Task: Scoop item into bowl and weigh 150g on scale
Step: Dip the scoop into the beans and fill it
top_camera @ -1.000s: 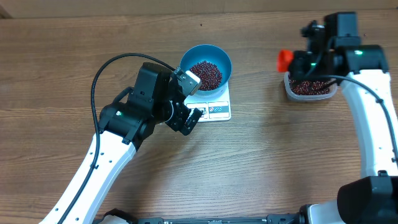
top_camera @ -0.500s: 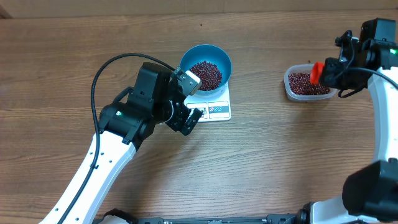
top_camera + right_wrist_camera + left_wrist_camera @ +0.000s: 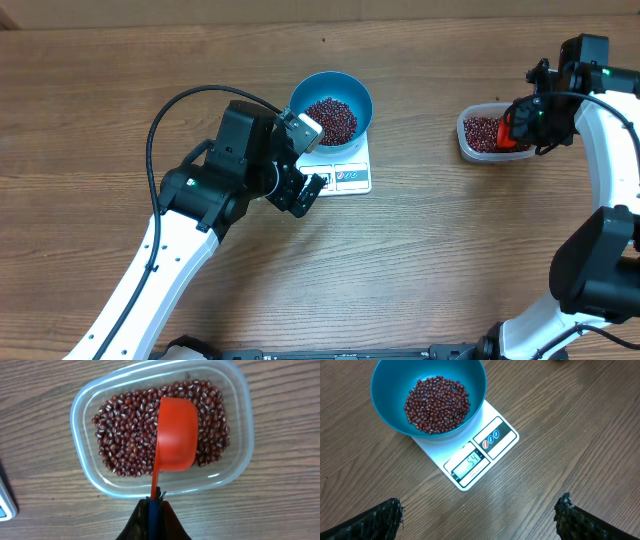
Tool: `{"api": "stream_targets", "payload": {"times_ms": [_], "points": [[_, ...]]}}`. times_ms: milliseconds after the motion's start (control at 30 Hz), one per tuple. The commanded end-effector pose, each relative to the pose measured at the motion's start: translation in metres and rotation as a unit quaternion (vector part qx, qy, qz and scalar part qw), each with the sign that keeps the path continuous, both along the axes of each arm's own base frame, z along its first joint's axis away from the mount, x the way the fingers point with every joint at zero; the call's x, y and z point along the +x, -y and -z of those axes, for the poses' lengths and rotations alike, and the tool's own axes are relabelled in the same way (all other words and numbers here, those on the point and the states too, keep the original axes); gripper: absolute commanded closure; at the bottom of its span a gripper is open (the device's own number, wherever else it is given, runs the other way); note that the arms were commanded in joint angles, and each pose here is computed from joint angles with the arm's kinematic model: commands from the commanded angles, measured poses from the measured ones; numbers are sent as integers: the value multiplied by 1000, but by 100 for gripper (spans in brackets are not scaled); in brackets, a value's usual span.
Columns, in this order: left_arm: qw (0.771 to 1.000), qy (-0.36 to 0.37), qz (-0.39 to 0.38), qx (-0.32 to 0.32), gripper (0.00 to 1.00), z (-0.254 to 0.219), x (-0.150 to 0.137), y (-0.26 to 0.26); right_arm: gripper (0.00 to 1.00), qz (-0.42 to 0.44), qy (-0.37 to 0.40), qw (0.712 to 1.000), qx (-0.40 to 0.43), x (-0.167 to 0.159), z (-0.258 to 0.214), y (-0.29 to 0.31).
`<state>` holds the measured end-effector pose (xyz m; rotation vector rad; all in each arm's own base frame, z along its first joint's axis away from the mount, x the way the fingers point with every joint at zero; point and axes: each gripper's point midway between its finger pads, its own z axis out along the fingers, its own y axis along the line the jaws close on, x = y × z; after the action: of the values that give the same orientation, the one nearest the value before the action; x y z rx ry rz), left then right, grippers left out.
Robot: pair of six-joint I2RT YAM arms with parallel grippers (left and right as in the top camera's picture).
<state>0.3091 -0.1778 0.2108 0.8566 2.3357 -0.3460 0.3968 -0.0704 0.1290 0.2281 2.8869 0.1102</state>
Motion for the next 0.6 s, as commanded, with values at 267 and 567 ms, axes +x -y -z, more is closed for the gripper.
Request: {"api": "stream_targets", "payload": {"times_ms": [267, 567], "points": [[1000, 13, -4, -11, 1, -13, 1, 2, 96, 25, 16, 999, -38, 12, -2, 18], [1000, 13, -4, -11, 0, -13, 1, 2, 96, 17, -18, 1000, -5, 12, 28, 9]]}}
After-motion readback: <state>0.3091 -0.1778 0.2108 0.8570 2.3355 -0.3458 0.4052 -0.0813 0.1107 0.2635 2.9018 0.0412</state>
